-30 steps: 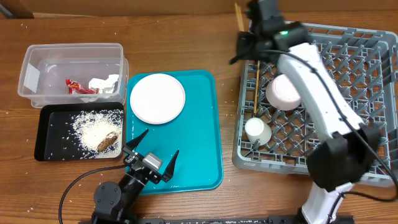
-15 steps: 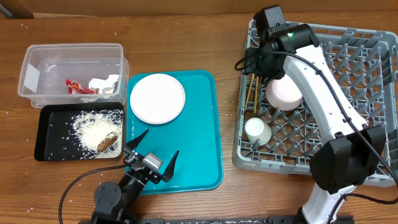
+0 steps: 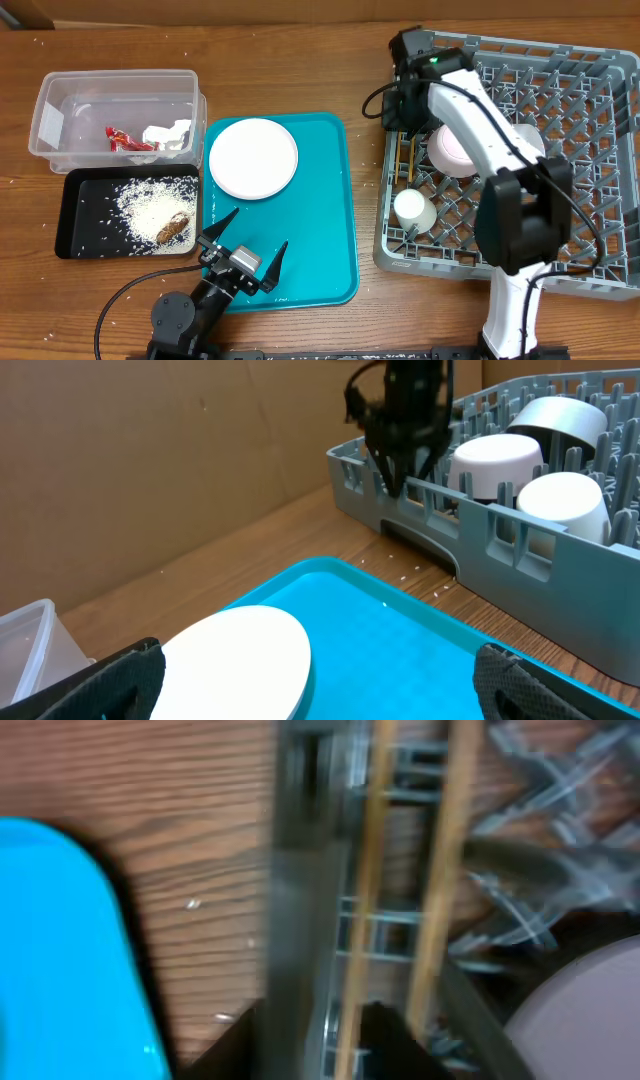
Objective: Sort waste into correct bins and load items into the dishwasher
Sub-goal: 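Carry the chopsticks into the rack and release them upright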
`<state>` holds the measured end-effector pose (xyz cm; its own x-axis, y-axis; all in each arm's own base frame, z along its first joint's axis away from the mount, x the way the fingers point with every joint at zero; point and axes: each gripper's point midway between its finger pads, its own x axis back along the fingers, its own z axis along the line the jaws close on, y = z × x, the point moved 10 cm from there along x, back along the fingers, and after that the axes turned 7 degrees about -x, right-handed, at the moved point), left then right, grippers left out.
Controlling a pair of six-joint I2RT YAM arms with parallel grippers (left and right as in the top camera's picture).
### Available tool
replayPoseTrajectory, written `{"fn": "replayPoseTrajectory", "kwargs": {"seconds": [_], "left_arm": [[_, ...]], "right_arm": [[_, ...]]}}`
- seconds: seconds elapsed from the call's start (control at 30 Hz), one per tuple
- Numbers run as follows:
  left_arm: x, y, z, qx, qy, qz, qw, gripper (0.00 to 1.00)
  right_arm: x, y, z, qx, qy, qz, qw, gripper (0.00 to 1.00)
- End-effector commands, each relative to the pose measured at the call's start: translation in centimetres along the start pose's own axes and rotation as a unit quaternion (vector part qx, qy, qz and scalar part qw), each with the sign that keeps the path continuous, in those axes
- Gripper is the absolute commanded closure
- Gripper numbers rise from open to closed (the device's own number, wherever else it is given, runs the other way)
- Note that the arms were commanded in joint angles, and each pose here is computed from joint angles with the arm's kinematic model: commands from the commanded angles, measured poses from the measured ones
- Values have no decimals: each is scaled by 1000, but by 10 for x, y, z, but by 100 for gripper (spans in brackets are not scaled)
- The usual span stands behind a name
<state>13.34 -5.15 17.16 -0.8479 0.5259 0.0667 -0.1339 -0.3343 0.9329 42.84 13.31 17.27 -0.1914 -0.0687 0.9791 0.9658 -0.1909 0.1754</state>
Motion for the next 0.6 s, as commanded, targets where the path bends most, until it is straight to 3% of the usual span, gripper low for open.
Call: {"fn": "replayPoseTrajectory", "kwargs": {"seconds": [0.0, 0.13, 0.57], "left_arm": [[0, -2, 0, -8, 2, -2, 1000, 0], [0, -2, 0, -8, 2, -2, 1000, 0], [0, -2, 0, -8, 2, -2, 1000, 0]], "right_arm": [[-1, -5, 2, 5, -2, 12, 1000, 85], [0, -20, 9, 18, -10, 47, 999, 96], [0, -35, 40, 28, 25, 50, 998, 96]]}}
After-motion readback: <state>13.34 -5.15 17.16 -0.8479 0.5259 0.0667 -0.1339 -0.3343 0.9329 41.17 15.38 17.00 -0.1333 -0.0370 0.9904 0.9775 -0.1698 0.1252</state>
